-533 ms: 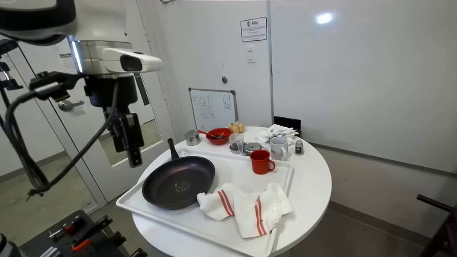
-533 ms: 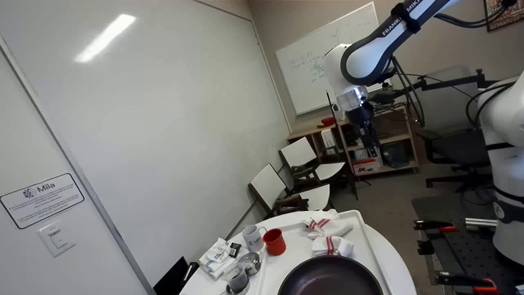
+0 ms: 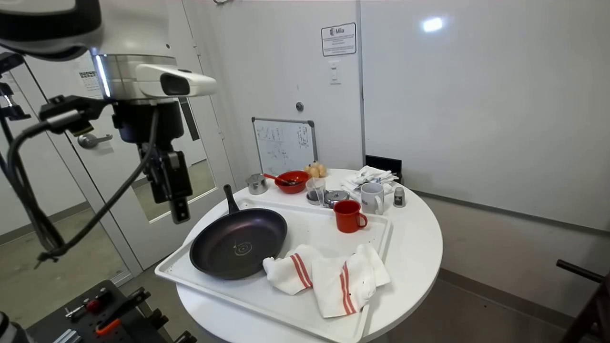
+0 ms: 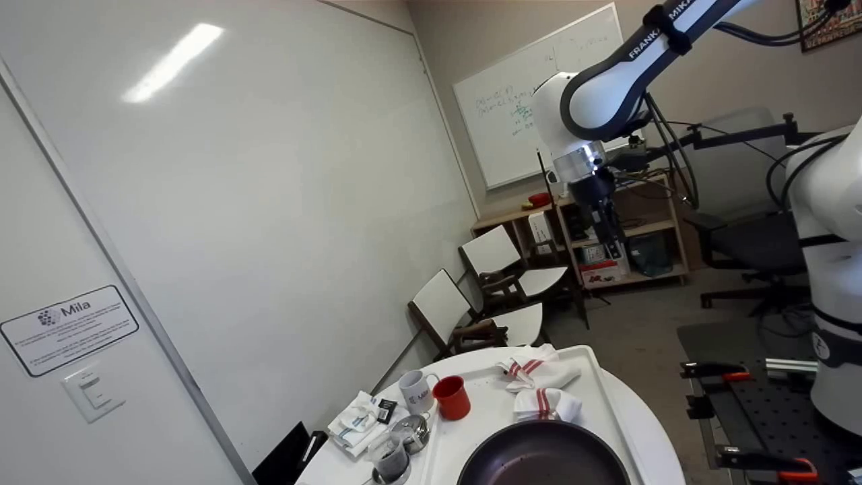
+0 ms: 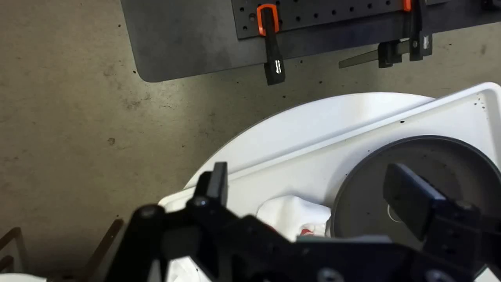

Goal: Move the red cup to the left

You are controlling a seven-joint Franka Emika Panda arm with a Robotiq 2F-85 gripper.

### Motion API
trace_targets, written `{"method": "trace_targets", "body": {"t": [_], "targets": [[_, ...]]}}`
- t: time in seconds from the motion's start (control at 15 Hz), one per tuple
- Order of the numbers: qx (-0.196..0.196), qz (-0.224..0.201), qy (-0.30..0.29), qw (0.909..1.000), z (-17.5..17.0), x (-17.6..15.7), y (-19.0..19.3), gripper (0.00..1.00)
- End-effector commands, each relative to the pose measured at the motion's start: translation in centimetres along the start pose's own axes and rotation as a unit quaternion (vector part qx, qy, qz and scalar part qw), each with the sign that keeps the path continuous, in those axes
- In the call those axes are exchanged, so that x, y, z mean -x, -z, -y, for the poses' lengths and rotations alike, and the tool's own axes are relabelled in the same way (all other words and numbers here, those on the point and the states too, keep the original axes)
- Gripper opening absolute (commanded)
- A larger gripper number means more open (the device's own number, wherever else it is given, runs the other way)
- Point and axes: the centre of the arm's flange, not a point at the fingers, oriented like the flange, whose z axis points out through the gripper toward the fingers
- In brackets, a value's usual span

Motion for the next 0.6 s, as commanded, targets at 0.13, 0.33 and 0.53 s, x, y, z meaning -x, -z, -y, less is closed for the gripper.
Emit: {"method": "trace_targets", "body": {"t": [0.13,0.33,0.53], "targets": [[0.0,0.001,0.001,1.0,0.0,-0.4,-0.1,1.0],[0.002,-0.013,-0.002,0.9999,-0.1,-2.7,-0.4,1.0],[0.0,-0.03,0.007,0.9995,0.4,-5.1,-0.6,1.0]]}}
